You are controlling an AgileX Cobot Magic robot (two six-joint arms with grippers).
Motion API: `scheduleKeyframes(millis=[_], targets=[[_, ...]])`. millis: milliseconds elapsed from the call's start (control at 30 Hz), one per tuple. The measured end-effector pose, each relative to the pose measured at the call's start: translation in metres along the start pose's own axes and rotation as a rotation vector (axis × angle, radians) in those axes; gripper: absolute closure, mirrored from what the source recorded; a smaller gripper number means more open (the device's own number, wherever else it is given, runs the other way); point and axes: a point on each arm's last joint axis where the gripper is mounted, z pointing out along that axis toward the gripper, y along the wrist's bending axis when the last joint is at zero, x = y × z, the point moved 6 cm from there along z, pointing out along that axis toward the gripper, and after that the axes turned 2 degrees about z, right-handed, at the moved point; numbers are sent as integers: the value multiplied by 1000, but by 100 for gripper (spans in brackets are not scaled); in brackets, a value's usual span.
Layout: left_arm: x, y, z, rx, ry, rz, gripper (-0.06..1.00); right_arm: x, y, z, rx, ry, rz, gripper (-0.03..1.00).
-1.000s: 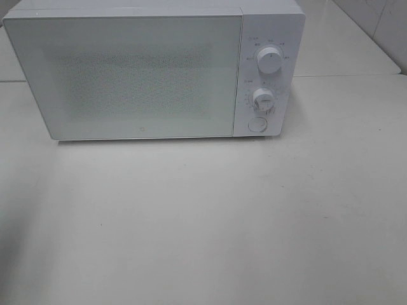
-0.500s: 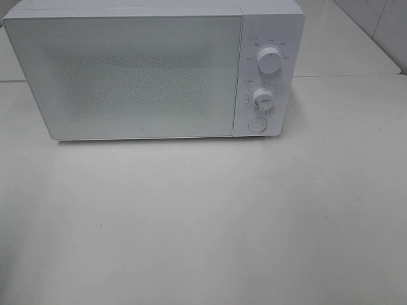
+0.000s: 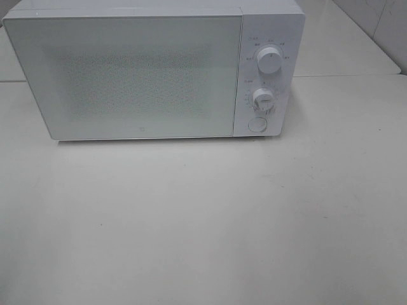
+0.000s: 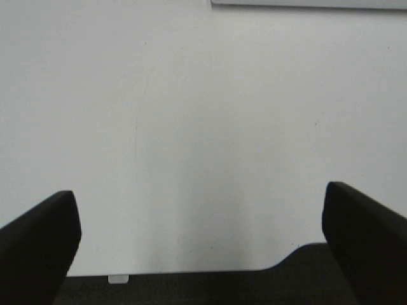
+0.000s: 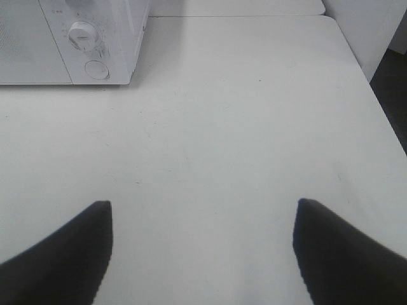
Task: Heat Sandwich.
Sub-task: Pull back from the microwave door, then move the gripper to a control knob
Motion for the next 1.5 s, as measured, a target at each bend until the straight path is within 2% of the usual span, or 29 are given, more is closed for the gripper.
scheduleKeyframes(millis=[67,367,1500], targets=[[2,-2,-10,2,-74,5,-3,0,0,0,0,0,0,21],[10,-5,-32,-1,-238,23,-3,0,0,0,0,0,0,21],[10,-6,-33,5,-246,21,-3,0,0,0,0,0,0,21]])
